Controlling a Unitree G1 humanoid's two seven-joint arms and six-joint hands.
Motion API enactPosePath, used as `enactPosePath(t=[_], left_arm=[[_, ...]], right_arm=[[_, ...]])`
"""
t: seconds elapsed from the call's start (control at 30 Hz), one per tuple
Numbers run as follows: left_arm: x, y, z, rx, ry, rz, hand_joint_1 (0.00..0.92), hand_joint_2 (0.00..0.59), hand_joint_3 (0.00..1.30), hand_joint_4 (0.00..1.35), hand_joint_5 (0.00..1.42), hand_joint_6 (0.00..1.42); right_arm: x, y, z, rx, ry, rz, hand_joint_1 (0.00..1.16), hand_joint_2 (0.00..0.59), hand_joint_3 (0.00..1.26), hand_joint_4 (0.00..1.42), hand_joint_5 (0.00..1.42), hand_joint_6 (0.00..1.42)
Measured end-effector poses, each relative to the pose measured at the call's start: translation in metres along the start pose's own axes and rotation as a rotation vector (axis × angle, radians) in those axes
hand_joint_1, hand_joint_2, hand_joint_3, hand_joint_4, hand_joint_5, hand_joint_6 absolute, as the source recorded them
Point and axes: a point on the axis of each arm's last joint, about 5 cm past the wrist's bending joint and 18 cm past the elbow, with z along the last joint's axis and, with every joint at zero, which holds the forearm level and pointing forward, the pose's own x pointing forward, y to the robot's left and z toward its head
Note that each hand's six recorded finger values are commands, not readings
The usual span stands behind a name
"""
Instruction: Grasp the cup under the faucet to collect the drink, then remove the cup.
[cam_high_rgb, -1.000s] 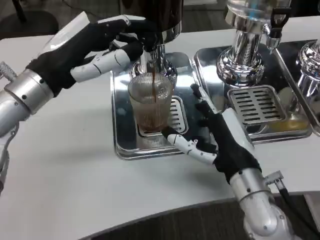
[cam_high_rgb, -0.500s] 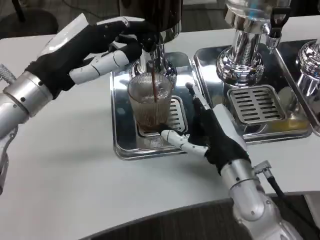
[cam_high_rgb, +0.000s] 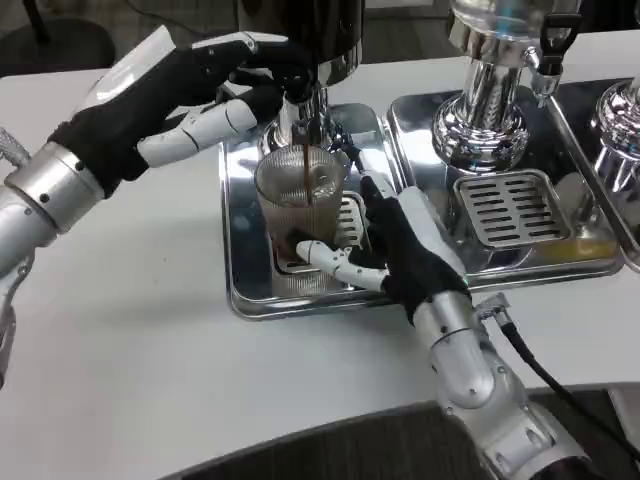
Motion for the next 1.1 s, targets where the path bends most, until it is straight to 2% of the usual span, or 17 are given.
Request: enactPosePath(t=[0.1, 0.23, 0.33, 0.7, 0.87, 1.1], left_arm=[[0.0, 0.0, 0.0002, 0.0, -0.001, -0.001, 0.024, 0.093, 0.29, 0.28, 0.33, 0.58], [0.0, 0.0, 0.0001, -0.002, 0.003, 0.0, 0.022, 0.094, 0.29, 0.28, 0.33, 0.58], [0.0, 0.001, 0.0003, -0.001, 0.002, 0.0, 0.018, 0.095, 0.29, 0.28, 0.33, 0.58], [-0.001, 0.001, 0.0014, -0.004, 0.007, 0.002, 0.011, 0.095, 0.29, 0.28, 0.33, 0.58], [-0.001, 0.001, 0.0017, -0.005, 0.008, 0.001, 0.011, 0.095, 0.29, 0.28, 0.33, 0.58], [-0.002, 0.002, 0.0013, -0.006, 0.011, 0.002, 0.011, 0.095, 0.29, 0.28, 0.33, 0.58]], right_arm=[[0.002, 0.0018, -0.002, -0.004, 0.018, -0.002, 0.58, 0.185, 0.0, 0.0, 0.0, 0.15], [0.006, 0.0008, 0.0, -0.016, 0.016, -0.016, 0.59, 0.186, 0.0, 0.0, 0.0, 0.15], [0.007, 0.0015, -0.0011, -0.016, 0.027, -0.013, 0.59, 0.187, 0.0, 0.0, 0.0, 0.14], [0.012, 0.0021, -0.0007, 0.003, 0.02, -0.005, 0.59, 0.186, 0.0, 0.0, 0.0, 0.13], [0.013, 0.0068, 0.0024, 0.014, 0.021, -0.003, 0.58, 0.187, 0.0, 0.0, 0.0, 0.13], [0.018, 0.0077, 0.0047, 0.005, 0.027, 0.0, 0.57, 0.19, 0.0, 0.0, 0.0, 0.13]])
